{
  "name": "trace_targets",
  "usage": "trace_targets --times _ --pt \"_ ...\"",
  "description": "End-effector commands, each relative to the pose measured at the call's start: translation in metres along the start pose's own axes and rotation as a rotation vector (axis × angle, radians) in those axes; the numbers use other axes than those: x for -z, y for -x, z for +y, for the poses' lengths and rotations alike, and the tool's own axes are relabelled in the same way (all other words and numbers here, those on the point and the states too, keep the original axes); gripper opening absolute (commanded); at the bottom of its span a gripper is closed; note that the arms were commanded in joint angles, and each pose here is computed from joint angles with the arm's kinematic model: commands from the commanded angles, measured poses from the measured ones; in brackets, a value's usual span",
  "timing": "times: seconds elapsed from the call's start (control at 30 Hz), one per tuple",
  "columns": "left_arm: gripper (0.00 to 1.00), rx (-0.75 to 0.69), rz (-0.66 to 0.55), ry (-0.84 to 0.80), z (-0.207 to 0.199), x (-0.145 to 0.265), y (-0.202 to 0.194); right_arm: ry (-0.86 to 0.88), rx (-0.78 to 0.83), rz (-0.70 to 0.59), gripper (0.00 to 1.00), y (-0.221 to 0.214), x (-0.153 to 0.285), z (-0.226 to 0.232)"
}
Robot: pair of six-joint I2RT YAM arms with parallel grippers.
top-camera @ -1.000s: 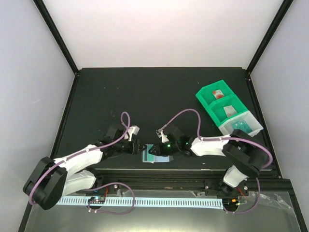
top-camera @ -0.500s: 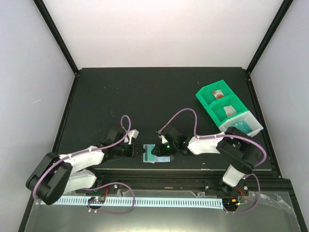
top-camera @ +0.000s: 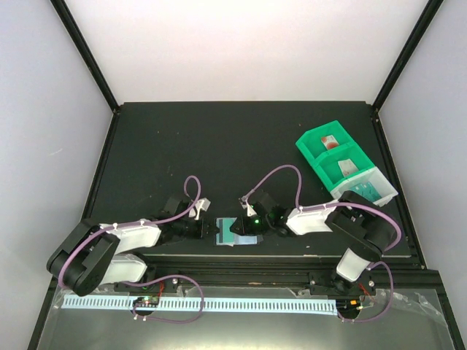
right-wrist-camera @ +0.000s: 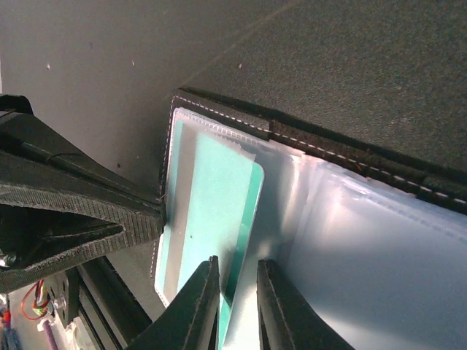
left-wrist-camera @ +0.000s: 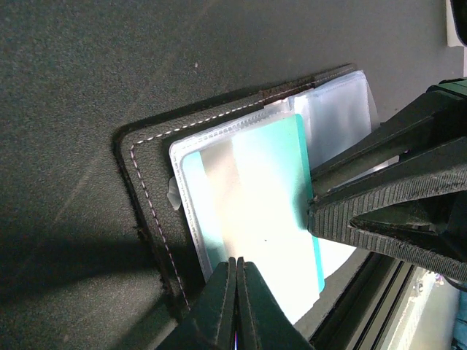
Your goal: Take the credit cards out of the card holder
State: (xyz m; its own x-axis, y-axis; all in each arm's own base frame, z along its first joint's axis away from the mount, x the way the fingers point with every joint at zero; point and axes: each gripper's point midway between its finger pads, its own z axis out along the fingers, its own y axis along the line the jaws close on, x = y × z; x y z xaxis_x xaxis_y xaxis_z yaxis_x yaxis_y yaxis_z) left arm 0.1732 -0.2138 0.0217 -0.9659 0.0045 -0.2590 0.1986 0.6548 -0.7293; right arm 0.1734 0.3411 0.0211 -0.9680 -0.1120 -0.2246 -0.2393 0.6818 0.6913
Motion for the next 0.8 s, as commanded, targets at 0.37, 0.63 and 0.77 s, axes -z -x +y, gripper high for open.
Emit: trace_targets --times 0.37,0.63,0.77 --pt "0.02 -0.016 -0.017 0.026 0.005 -0.002 0.0 0.095 -0.086 -0.017 0.11 0.004 -0.002 -0.008" --pt "0.01 -0.014 -0.006 0.035 0.007 -0.005 -0.001 0.142 -0.117 -0.002 0.01 0.003 -0.004 -0.005" --pt "0.02 -0.01 0.004 0.051 0.009 -0.005 -0.001 0.166 -0.099 -0.008 0.01 0.004 -0.002 -0.002"
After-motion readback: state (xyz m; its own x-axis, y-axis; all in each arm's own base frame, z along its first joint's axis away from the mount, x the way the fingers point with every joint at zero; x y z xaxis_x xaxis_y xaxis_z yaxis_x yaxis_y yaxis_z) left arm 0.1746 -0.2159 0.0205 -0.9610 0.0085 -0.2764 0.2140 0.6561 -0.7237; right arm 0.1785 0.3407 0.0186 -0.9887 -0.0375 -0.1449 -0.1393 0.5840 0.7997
